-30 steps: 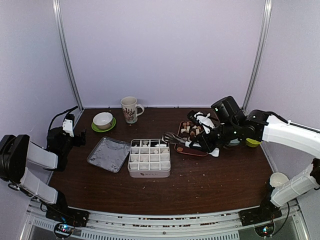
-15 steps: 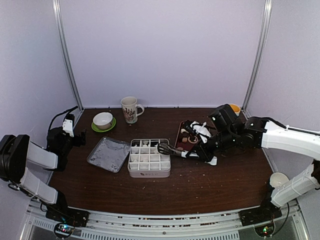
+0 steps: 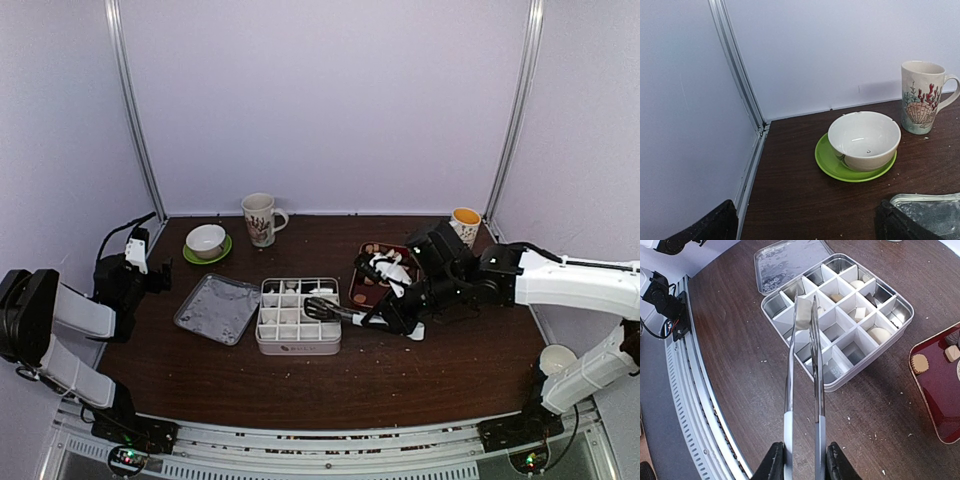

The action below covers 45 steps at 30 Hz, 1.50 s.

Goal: Pack the chocolate
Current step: Place the fake chocolate in the empty pocket of the box.

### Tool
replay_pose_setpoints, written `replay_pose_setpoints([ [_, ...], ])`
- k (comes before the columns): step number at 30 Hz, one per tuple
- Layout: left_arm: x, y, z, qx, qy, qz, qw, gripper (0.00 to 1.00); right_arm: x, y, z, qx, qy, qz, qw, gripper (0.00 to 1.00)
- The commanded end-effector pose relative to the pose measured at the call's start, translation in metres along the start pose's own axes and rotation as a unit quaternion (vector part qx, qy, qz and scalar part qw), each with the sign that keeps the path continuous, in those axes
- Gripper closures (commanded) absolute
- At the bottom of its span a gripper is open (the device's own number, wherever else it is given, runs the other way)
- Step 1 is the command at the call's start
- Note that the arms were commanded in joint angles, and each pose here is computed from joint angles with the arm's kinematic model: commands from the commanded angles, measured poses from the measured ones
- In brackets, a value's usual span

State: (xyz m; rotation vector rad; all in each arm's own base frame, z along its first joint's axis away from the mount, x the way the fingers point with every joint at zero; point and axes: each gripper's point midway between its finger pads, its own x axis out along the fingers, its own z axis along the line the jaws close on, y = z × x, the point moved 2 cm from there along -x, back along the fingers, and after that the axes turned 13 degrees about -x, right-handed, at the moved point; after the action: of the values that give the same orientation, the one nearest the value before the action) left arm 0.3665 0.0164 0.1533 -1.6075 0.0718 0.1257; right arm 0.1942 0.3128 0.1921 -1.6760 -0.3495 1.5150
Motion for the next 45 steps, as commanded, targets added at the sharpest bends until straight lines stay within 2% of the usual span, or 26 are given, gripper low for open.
replay_pose_setpoints([
  [1, 0.003, -0.014, 0.003, -0.005, -0.005, -0.023, 1.000, 0.02, 0.009, -0.010, -0.005, -0.007, 0.020, -0.011, 1.000, 0.84],
  [9, 0.003, -0.014, 0.003, -0.004, -0.004, -0.023, 1.000, 0.02, 0.019, -0.005, -0.018, -0.010, 0.058, 0.005, 0.998, 0.84],
  [19, 0.003, -0.013, 0.003, -0.005, -0.004, -0.022, 1.000, 0.02, 0.032, -0.007, -0.023, -0.020, 0.060, 0.020, 0.998, 0.78],
  [22, 0.003, -0.013, 0.003, -0.004, -0.005, -0.022, 1.000, 0.02, 0.033, -0.008, -0.023, -0.021, 0.063, 0.017, 0.998, 0.70],
  [25, 0.003, -0.014, 0.003, -0.004, -0.005, -0.023, 1.000, 0.02, 0.032, -0.010, -0.025, -0.022, 0.068, 0.011, 0.997, 0.66],
  [35, 0.003, -0.013, 0.003, -0.004, -0.005, -0.023, 1.000, 0.02, 0.028, -0.012, -0.029, -0.018, 0.083, 0.007, 0.996, 0.65],
  [45, 0.003, -0.013, 0.003, -0.005, -0.005, -0.022, 1.000, 0.02, -0.006, -0.017, -0.049, -0.008, 0.165, -0.024, 0.986, 0.66],
])
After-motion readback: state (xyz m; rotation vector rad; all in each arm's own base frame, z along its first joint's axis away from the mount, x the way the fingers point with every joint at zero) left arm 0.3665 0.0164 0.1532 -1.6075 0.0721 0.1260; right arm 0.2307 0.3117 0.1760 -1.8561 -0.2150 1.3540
